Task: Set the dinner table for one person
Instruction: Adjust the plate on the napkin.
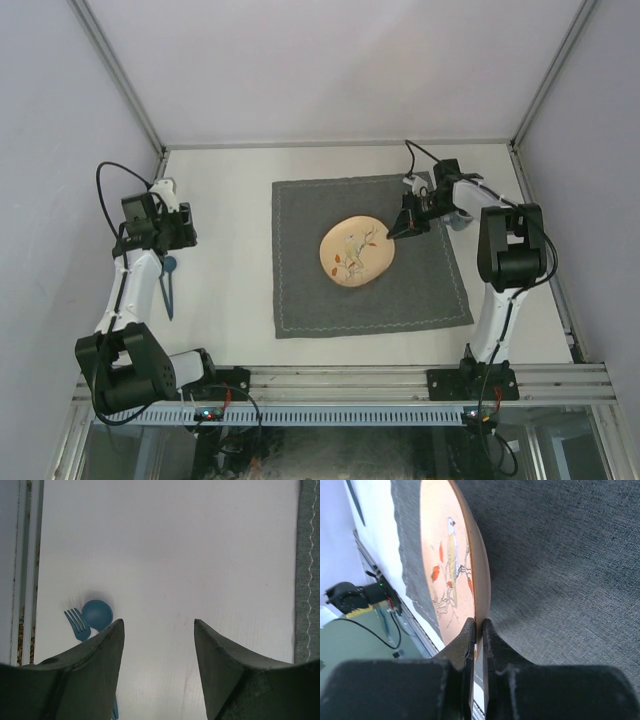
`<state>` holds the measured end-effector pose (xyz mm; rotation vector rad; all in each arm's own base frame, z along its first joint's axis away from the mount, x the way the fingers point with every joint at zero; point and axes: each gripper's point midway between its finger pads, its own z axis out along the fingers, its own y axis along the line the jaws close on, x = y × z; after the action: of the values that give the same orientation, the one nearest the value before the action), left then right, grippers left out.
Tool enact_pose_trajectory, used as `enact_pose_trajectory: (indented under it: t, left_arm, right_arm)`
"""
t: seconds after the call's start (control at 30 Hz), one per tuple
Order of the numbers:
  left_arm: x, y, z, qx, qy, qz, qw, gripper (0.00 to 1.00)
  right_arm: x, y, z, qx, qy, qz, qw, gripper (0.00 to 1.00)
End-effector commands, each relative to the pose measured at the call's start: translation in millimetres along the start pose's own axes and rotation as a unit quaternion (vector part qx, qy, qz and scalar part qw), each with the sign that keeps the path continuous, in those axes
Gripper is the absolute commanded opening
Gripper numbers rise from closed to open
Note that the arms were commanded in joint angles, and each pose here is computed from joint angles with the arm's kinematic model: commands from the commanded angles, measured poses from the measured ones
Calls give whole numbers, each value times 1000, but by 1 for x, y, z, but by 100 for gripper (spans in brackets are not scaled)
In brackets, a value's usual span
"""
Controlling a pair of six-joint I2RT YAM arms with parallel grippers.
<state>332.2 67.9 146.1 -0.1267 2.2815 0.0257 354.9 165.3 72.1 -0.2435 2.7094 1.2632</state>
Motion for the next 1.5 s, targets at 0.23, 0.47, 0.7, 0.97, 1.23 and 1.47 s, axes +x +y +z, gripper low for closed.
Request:
enact_pose_trajectory:
  t: [0.23,0.47,0.7,0.97,1.23,1.47]
  left_arm:
    - [0,1,4,2,-9,-1,1000,62]
    - [1,1,5,4,-7,-3,1000,62]
    - [2,0,6,5,-7,-4,1000,62]
    - [3,0,7,7,-5,-6,1000,62]
    - [2,-1,6,7,-7,-5,1000,62]
    - [0,-1,6,9,-8,-5,1000,62]
  right_arm:
    - [-37,85,-19,-90,-96,-15,991,0]
    - [-42,78,-17,-90,-118,18,989,0]
    - [-56,83,-27,-88,-159,15,983,0]
    - [-65,74,-44,-91,-191,31,977,0]
    - [-57,52,-45,-64,-196,46,977,0]
    - [-47,26,-23,-34,-172,71,982,0]
